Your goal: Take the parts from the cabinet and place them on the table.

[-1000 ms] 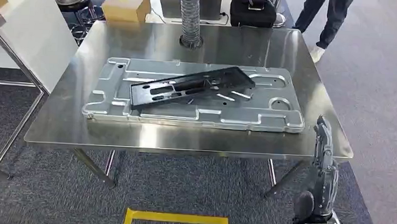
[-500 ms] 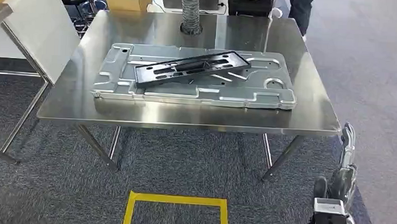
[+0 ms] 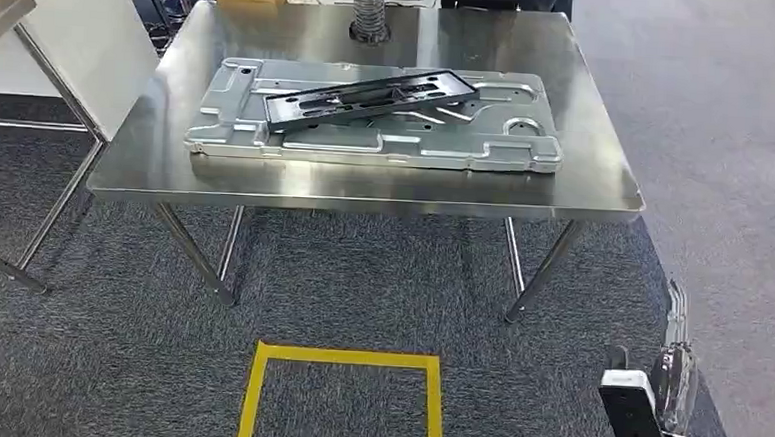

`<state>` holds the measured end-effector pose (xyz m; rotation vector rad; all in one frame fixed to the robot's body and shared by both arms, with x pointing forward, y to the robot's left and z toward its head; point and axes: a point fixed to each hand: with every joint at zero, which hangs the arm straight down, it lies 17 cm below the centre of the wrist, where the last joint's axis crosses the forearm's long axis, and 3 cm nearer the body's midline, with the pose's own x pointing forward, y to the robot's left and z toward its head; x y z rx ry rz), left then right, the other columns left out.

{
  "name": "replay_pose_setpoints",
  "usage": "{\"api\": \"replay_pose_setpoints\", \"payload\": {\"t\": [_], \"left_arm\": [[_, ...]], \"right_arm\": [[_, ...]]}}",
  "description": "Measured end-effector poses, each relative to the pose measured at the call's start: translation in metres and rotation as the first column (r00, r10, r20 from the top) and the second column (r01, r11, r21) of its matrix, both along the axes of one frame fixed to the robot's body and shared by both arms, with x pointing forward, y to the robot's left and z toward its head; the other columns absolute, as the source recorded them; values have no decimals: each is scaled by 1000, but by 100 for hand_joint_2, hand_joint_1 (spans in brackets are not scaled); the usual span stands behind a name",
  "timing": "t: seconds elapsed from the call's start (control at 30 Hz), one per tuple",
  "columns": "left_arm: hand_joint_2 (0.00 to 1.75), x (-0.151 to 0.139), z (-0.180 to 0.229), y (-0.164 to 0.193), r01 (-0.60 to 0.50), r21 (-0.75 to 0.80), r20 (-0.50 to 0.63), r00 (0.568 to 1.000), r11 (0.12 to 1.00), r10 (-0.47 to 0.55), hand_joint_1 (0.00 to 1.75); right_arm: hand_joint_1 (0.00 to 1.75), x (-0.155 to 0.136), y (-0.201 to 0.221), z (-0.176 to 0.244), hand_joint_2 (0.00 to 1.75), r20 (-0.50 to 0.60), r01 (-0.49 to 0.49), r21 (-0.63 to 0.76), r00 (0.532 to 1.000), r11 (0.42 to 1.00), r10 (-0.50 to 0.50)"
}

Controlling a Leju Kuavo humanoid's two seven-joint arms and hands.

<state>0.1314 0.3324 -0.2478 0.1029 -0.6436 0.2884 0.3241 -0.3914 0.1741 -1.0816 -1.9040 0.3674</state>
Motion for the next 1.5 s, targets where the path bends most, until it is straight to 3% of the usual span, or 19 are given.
{"api": "replay_pose_setpoints", "payload": {"t": [0.17,0.27,0.4,0.5,0.53,0.63,0.73,0.93,1.13,1.5], "left_arm": [[0,-2,-1,0,13,3,-8,1000,1000,-13,0],[0,-2,-1,-2,22,-1,-14,1000,1000,-22,0],[0,1,-1,-2,25,-5,-15,1000,1000,-25,0],[0,-2,-2,-1,33,-4,-22,999,999,-33,0],[0,-2,-2,-4,36,-8,-23,999,999,-36,0],[0,-3,-3,-7,44,-13,-25,999,999,-44,0],[0,0,-2,-10,49,-22,-18,999,999,-50,0],[0,3,-1,-11,59,-24,-13,998,998,-59,0],[0,0,-2,-14,71,-28,-18,997,997,-71,0],[0,7,0,-16,75,-29,-5,997,997,-75,0]], "right_arm": [[0,-4,-29,-93,0,-230,63,69,972,996,-46],[0,-18,-47,-182,0,-441,153,173,895,973,-63],[0,-85,-66,-302,0,-716,391,288,694,874,-75],[0,-154,-50,-386,0,-908,673,327,419,664,23],[0,-173,-47,-399,0,-930,721,315,365,617,47],[0,-205,-16,-424,0,-953,791,301,265,532,145],[0,-219,13,-438,0,-950,817,294,191,496,249],[0,-222,48,-446,0,-923,816,313,142,486,357],[0,-233,65,-450,0,-913,819,291,84,494,399],[0,-235,77,-451,0,-896,820,304,73,485,438]]}}
